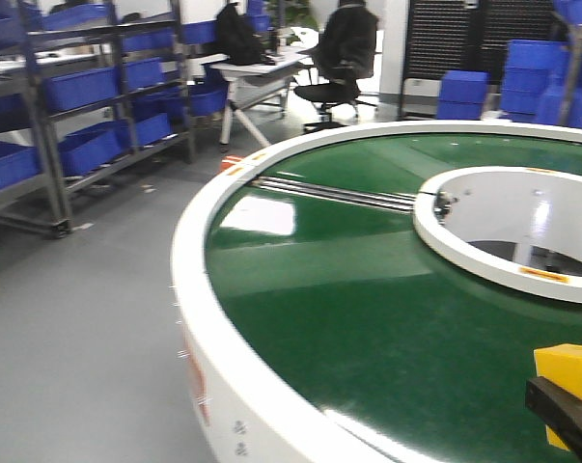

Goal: Pick red and yellow blocks into blue bin
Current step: 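Drive the base to the blue bin holding both blocks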

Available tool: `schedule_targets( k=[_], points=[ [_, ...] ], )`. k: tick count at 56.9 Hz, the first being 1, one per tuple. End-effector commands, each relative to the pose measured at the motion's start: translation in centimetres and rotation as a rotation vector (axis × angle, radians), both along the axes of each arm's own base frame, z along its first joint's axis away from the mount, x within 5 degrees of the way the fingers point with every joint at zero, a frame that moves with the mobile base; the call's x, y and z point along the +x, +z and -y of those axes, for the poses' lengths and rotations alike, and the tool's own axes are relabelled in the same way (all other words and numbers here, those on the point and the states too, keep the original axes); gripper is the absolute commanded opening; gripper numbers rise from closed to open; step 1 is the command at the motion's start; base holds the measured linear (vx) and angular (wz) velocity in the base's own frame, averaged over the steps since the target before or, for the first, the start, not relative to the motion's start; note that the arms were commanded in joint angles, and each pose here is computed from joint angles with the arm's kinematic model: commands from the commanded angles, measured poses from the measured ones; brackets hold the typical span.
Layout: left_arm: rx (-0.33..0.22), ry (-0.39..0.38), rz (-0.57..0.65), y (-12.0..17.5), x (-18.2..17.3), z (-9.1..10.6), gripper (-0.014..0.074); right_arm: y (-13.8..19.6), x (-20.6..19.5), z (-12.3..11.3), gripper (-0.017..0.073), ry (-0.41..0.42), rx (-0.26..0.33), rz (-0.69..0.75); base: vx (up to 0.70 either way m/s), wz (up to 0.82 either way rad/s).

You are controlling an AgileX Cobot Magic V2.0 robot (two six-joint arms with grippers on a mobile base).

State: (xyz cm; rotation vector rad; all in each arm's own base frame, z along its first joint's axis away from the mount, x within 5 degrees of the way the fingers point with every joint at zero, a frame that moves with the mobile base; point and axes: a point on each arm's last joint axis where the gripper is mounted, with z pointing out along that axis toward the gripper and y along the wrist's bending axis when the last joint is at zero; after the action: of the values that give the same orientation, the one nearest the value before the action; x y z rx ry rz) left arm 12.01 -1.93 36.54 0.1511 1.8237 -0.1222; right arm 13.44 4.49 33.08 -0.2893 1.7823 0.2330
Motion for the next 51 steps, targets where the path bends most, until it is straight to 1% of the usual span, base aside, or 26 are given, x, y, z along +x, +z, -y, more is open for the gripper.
schedule_targets(
  k=[1,30,51],
  points=[
    [-0.036,0.002,0.099,1.56,0.08,0.05,0.0,1.79,0.06,0.06,-0.001,-0.004,0.024,0.113,-0.12,0.45],
    [-0.036,0.002,0.099,1.56,0.08,0.05,0.0001,1.78,0.06,0.06,-0.001,-0.004,0.024,0.112,-0.08,0.51],
    [-0.037,0.001,0.102,1.6,0.01,0.04,0.0,1.76,0.06,0.06,-0.001,-0.004,0.023,0.11,0.07,0.59]
  ],
)
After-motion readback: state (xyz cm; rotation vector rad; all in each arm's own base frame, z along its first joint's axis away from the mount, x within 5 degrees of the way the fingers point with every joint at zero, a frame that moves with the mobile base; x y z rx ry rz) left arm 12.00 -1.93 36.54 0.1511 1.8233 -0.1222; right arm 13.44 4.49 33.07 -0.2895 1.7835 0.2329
